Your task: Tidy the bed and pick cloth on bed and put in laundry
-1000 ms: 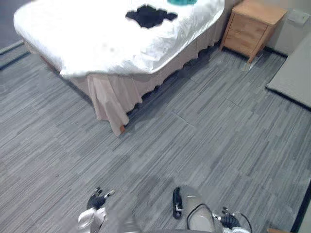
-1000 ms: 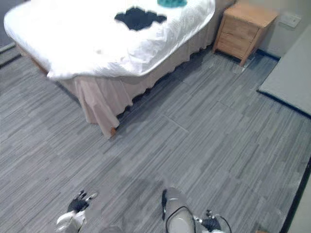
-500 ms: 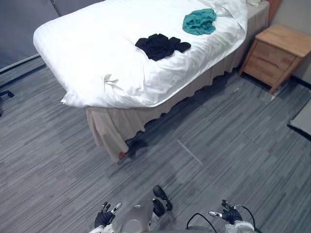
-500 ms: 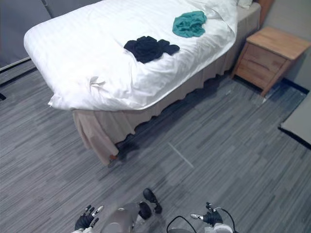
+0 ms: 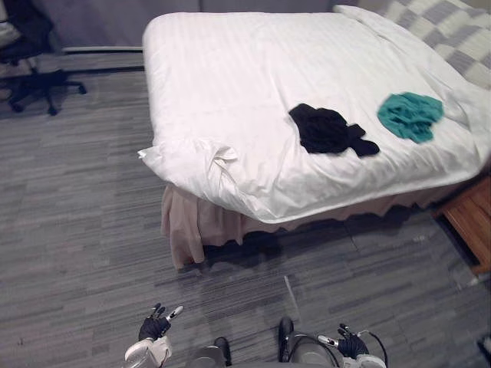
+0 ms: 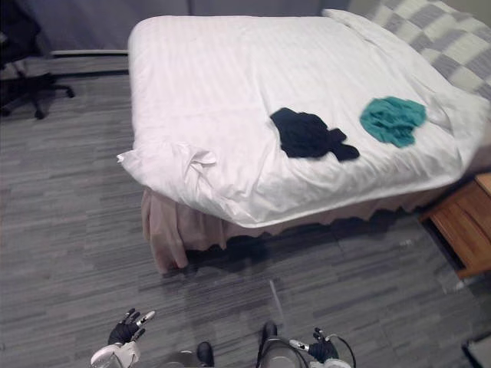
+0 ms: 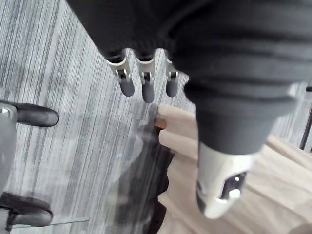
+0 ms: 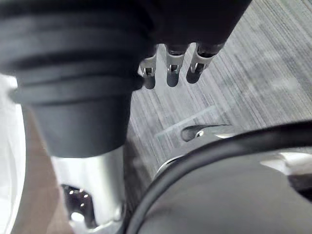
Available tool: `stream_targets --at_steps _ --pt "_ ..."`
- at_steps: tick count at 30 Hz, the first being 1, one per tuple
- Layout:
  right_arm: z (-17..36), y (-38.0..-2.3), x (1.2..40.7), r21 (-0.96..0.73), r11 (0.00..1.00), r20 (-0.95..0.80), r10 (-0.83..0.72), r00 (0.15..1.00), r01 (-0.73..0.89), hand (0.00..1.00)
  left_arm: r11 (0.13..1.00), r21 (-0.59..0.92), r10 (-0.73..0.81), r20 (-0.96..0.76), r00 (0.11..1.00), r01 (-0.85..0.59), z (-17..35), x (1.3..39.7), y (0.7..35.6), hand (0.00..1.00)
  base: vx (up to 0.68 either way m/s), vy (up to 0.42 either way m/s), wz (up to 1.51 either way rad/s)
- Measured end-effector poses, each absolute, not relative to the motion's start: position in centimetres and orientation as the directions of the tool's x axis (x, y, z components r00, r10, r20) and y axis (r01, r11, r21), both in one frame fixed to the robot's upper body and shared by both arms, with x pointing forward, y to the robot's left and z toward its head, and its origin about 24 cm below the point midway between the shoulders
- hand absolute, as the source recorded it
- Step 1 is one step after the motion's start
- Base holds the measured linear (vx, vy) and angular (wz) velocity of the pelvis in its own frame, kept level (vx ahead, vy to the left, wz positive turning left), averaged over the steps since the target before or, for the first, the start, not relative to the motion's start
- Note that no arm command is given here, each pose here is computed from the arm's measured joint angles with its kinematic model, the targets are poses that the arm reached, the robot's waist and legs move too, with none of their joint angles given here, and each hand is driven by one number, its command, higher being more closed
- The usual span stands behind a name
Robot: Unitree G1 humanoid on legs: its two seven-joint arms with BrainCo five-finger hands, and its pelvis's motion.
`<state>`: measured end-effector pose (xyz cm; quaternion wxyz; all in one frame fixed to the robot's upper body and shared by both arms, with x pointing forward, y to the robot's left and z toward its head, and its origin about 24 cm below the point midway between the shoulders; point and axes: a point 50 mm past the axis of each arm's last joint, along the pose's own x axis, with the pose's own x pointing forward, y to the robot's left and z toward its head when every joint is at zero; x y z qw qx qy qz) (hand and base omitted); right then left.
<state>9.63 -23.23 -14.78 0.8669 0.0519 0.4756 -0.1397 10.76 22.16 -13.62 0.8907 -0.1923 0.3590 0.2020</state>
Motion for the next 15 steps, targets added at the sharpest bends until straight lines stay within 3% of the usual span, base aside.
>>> stream_targets --at_steps 4,7,10,12,15 --pt "-15.0 -22.9 9.2 -0.038 0.954 -0.854 -0.186 0.486 0.297 0.0 0.841 -0.209 0.222 -0.708 0.671 -0.499 -13.6 10.7 21.9 0.0 0.31 -0.208 0.02" --pt "-14.8 -23.0 10.1 -0.036 0.954 -0.838 -0.192 0.511 0.299 0.0 0.862 -0.212 0.218 -0.666 0.713 -0.461 -13.1 11.5 21.6 0.0 0.28 0.025 -0.56" --pt "-14.8 -24.2 9.1 -0.069 0.935 -0.841 -0.242 0.484 0.347 0.0 0.909 -0.203 0.228 -0.487 0.843 -0.363 -9.8 16.3 22.2 0.0 0.32 0.142 -0.3" --pt "-15.2 -23.9 7.7 -0.081 0.934 -0.862 -0.241 0.446 0.348 0.0 0.95 -0.136 0.235 -0.28 0.931 -0.28 -5.5 20.4 24.0 0.0 0.14 0.096 0.13" --pt "-15.5 -24.0 6.4 -0.111 0.926 -0.874 -0.264 0.407 0.362 0.0 0.967 -0.064 0.238 -0.114 0.965 -0.246 -1.4 23.1 25.9 0.0 0.11 0.067 0.14"
